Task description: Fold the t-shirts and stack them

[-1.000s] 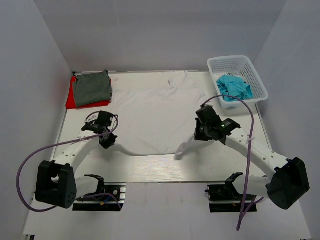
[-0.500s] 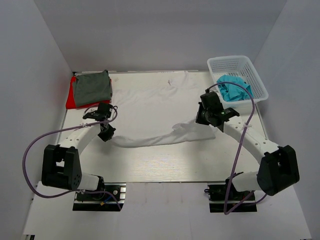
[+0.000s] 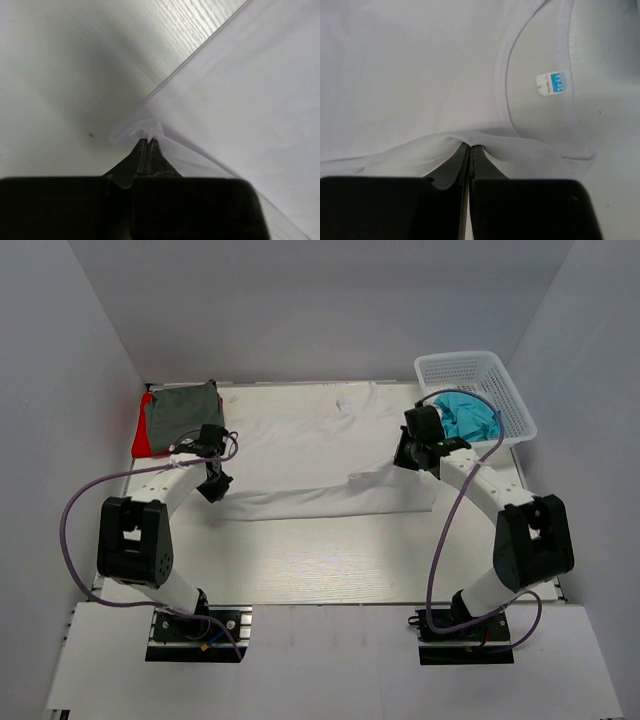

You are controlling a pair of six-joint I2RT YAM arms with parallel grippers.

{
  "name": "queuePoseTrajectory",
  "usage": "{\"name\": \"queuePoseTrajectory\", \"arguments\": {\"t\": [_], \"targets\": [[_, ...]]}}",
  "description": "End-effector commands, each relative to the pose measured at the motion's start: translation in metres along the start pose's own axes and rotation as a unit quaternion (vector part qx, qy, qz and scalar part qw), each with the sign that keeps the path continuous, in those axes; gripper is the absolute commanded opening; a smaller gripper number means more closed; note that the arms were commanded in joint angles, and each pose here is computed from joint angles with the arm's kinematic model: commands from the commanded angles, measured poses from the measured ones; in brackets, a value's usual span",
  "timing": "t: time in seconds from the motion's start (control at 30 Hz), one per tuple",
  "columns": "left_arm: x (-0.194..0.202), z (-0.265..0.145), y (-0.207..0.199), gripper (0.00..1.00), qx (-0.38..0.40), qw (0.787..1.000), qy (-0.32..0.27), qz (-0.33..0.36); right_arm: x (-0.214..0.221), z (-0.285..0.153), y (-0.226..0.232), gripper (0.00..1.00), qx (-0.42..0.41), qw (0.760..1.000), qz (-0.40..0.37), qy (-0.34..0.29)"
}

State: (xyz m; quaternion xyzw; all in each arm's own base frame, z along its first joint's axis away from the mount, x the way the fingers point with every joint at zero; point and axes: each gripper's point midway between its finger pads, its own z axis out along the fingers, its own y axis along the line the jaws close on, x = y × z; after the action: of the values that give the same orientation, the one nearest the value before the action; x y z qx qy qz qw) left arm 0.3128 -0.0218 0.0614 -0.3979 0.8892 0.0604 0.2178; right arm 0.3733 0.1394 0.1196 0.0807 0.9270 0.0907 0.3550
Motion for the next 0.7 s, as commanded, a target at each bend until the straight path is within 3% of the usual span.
{"name": "queuePoseTrajectory", "arguments": {"t": [0.0, 0.03, 0.07, 0.1, 0.13, 0.17, 0.2, 0.23, 0.27, 0.3, 0.33, 0.37, 0.4, 0.53, 0.67], "targets": [[-0.028, 0.005, -0.011, 0.0, -0.009, 0.999, -0.039, -0.018, -0.044, 0.017, 0.011, 0.0, -0.009, 0.999, 0.014, -0.049], [-0.029, 0.007, -0.014, 0.0, -0.01, 0.999, -0.038, -0.017, -0.054, 0.021, 0.013, 0.0, -0.007, 0.998, 0.019, -0.059], [-0.032, 0.008, -0.018, 0.11, -0.009, 0.999, -0.039, -0.018, -0.048, 0.042, 0.005, 0.0, 0.007, 0.999, 0.011, -0.048], [-0.042, 0.003, -0.025, 0.28, -0.007, 0.999, -0.048, -0.016, -0.055, 0.046, 0.011, 0.18, 0.002, 0.999, 0.01, -0.048], [-0.045, 0.002, -0.027, 0.35, -0.007, 0.999, -0.048, -0.01, -0.071, 0.047, 0.017, 0.24, -0.009, 0.999, 0.011, -0.052], [-0.054, -0.003, -0.035, 0.49, 0.001, 0.999, -0.054, -0.002, -0.061, 0.064, 0.018, 0.32, -0.01, 1.0, -0.008, -0.014], [-0.057, -0.006, -0.035, 0.65, -0.002, 0.998, -0.059, -0.002, -0.057, 0.067, 0.017, 0.54, -0.008, 1.0, -0.013, 0.004], [-0.057, -0.01, -0.032, 0.9, -0.003, 0.998, -0.058, 0.006, -0.066, 0.065, 0.026, 0.58, -0.02, 1.0, -0.02, 0.006], [-0.063, -0.018, -0.032, 1.0, 0.002, 0.998, -0.068, 0.002, -0.06, 0.07, 0.023, 0.66, -0.013, 0.999, -0.032, 0.021], [-0.064, -0.023, -0.03, 1.0, 0.004, 0.998, -0.07, 0.001, -0.052, 0.067, 0.021, 0.75, -0.01, 0.999, -0.037, 0.033], [-0.061, -0.024, -0.027, 1.0, 0.003, 0.998, -0.069, 0.001, -0.055, 0.059, 0.022, 0.9, -0.015, 0.999, -0.046, 0.023], [-0.056, -0.024, -0.026, 1.0, 0.011, 0.998, -0.062, 0.001, -0.035, 0.062, 0.014, 0.9, -0.016, 0.998, -0.047, 0.04], [-0.057, -0.028, -0.025, 1.0, 0.02, 0.997, -0.069, 0.002, -0.05, 0.044, 0.019, 0.9, -0.033, 0.998, -0.044, 0.007], [-0.04, -0.026, -0.045, 1.0, 0.079, 0.995, -0.05, 0.026, -0.016, 0.029, 0.023, 0.9, -0.081, 0.995, -0.046, 0.02], [-0.001, -0.011, -0.078, 1.0, 0.17, 0.983, 0.034, 0.056, 0.01, 0.033, 0.019, 0.9, -0.094, 0.994, -0.027, 0.044]]}}
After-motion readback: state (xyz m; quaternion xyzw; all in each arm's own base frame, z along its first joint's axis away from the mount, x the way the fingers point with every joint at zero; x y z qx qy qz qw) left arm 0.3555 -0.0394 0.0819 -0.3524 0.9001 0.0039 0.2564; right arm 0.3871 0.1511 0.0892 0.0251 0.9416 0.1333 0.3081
